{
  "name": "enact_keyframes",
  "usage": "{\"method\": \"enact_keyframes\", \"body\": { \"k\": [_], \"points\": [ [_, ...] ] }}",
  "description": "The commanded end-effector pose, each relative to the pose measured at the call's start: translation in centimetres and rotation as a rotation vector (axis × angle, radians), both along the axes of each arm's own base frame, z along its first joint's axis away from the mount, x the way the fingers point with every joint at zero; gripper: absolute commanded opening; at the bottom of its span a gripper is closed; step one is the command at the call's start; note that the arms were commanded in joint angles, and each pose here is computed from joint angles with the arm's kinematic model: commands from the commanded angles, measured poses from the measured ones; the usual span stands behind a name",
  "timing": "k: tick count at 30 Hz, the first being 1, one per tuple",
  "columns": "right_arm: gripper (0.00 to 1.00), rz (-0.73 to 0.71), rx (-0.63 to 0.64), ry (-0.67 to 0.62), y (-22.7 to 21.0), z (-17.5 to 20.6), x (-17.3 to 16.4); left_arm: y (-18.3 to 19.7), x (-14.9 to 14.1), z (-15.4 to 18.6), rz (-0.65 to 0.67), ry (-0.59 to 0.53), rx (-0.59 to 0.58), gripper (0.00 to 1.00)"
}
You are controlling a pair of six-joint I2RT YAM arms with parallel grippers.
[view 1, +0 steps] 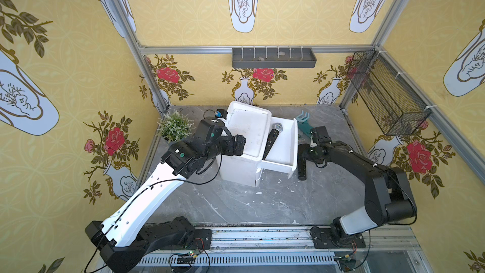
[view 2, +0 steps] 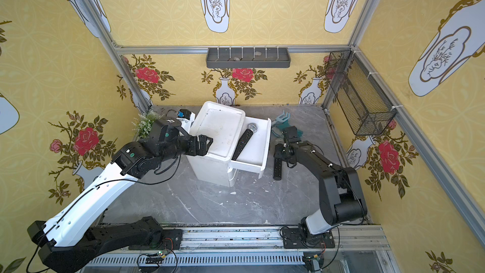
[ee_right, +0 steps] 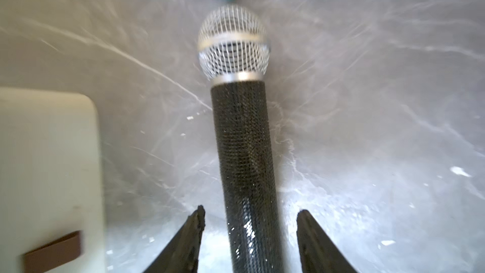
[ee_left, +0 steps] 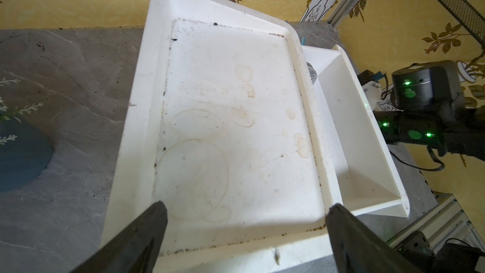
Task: Take the microphone out of the drawer
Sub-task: Place the microphone at the center of the board, then pick up the microphone from the drawer.
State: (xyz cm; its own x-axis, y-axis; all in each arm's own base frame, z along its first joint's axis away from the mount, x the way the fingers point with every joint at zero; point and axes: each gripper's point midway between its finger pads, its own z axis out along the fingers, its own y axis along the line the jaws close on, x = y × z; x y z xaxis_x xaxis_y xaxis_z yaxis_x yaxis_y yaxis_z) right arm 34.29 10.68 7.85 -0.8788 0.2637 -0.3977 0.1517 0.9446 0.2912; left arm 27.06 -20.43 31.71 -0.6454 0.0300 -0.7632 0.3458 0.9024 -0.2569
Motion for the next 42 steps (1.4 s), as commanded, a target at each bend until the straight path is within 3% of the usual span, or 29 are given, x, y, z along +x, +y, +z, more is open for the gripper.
{"method": "enact_keyframes", "body": {
  "k": [1, 15, 23, 27, 32, 38, 42],
  "points": [
    [0.59, -0.026, 0.099, -0.008, -0.4, 1.9, -0.6, 0.5, 0.6, 0.3, 0.016, -0.044, 0.031, 1.0],
    [0.65, -0.17, 0.277, -0.184, -1.1, 14.4, 0.0, 3.2, 0.9, -0.5, 0.067, -0.118, 0.157, 1.0],
    [0.64, -0.094, 0.385, -0.308, 5.0, 20.8, 0.4, 5.6, 2.3, -0.6, 0.099, -0.089, 0.069, 1.0],
    [0.63, -0.046, 0.426, -0.287, 8.8, 21.5, 0.6, 6.6, 3.5, -0.2, 0.115, -0.098, 0.063, 1.0],
    [0.62, -0.024, 0.414, -0.205, 12.7, 19.7, 0.7, 5.8, 4.4, -0.6, 0.078, -0.075, 0.06, 1.0],
    [0.61, -0.09, 0.364, -0.123, 14.6, 16.4, 0.8, 5.9, 5.6, -2.1, 0.074, -0.029, 0.083, 0.79],
    [0.61, -0.08, 0.365, -0.109, 16.2, 15.7, 1.1, 6.2, 6.2, -3.3, 0.085, 0.012, 0.097, 0.74]
  ]
}}
